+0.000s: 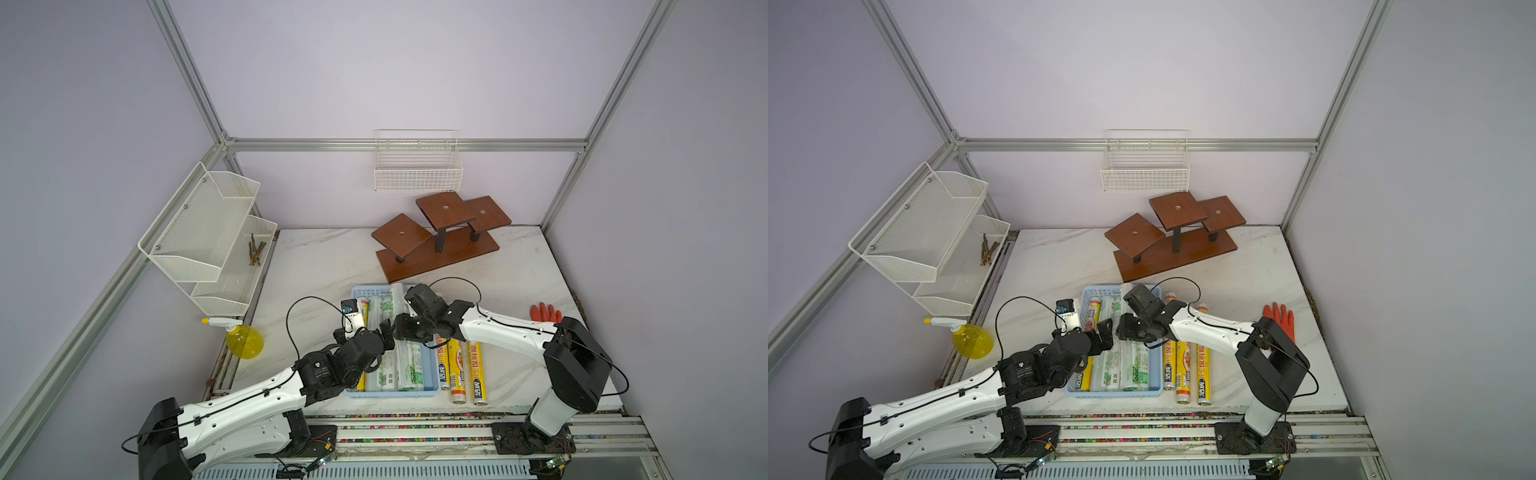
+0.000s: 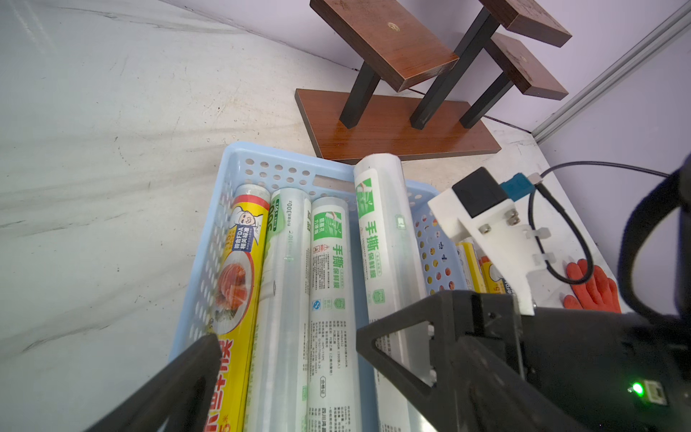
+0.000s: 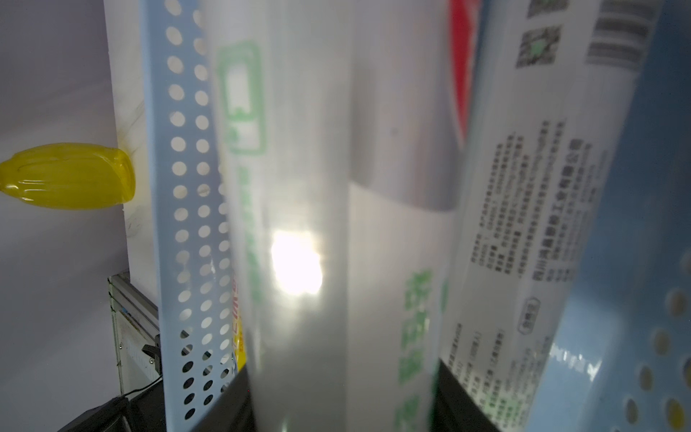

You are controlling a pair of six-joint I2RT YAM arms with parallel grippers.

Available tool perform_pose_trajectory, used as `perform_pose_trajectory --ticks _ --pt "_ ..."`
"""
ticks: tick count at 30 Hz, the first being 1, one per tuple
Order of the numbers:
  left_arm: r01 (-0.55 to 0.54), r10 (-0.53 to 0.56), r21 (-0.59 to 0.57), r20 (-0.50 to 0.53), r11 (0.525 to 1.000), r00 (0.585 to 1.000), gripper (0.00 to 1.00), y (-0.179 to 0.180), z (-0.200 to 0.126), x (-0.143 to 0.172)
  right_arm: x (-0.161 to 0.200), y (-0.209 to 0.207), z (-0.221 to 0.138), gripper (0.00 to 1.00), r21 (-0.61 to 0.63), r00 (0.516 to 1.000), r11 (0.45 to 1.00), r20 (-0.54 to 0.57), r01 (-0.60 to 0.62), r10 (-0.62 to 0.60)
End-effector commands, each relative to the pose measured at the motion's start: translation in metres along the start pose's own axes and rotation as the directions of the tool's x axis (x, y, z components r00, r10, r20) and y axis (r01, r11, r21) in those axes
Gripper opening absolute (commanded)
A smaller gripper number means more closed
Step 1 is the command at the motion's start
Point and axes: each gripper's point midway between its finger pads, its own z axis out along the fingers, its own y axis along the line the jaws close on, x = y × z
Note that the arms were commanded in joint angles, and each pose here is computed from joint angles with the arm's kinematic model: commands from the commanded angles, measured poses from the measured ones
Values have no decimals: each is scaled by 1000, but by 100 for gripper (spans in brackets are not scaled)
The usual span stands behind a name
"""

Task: Put the plastic wrap into the basket
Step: Place the plastic wrap in the basket.

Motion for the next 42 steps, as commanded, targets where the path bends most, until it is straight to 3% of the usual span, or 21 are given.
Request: perform_pose_trajectory --ticks 1,12,21,30,42 --pt "61 -62 37 28 997 998 100 -11 -1 -12 -2 6 1 41 -36 999 999 27 -29 30" --pt "62 -63 36 14 997 998 100 -12 1 -8 0 -22 11 41 87 997 994 45 -60 56" --pt "65 -66 36 19 997 998 100 -12 2 -8 -5 -11 2 44 86 999 996 44 -10 6" --pt "61 -62 48 13 997 998 100 -16 1 -9 3 -14 8 49 87 999 995 36 -41 38" --pt "-23 23 13 -17 1000 1000 100 -9 -1 -6 7 -20 20 53 148 998 987 49 -55 48"
